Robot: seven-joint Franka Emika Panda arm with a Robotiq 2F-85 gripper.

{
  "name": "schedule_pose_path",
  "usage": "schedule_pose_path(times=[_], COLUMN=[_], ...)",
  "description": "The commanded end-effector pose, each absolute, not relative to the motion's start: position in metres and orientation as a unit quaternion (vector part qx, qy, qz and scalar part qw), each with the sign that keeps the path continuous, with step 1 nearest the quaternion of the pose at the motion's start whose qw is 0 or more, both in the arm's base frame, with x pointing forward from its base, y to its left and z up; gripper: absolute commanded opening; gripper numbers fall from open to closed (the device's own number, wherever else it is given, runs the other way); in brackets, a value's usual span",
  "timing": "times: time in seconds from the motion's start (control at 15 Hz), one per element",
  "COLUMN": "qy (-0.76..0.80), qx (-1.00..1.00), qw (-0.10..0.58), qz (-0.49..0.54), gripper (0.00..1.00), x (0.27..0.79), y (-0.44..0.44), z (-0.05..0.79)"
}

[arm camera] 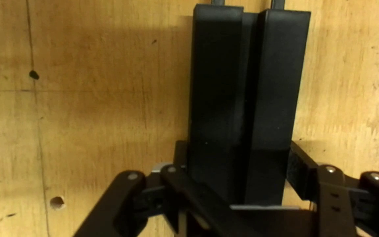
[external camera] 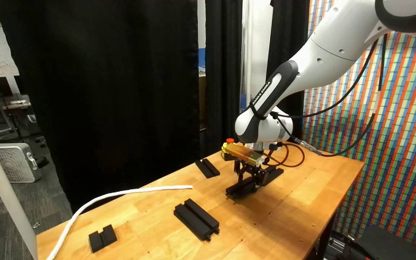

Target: Connect the four black objects together

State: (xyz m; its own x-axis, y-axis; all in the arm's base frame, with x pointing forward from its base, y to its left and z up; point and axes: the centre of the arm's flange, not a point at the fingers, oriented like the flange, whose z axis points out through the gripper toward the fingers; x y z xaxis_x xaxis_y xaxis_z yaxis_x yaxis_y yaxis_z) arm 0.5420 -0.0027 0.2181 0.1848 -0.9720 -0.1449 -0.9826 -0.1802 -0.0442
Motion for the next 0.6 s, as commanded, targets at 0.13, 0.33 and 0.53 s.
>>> schedule_pose_path(times=[0.13,0.33,0.53], qy=[0.637,0.639,0.642], qx=[-0.767,-0.765,-0.763], qw=[0.065,0.063,0.062], qz=[0.046,0.046,0.046], gripper=[0.47,0.47,0.47], x=[0.5474,0.5449,0.5423], y=[-0.0072,-0.0073,-0.0076], z=[0.2226,0.2234,0.2237])
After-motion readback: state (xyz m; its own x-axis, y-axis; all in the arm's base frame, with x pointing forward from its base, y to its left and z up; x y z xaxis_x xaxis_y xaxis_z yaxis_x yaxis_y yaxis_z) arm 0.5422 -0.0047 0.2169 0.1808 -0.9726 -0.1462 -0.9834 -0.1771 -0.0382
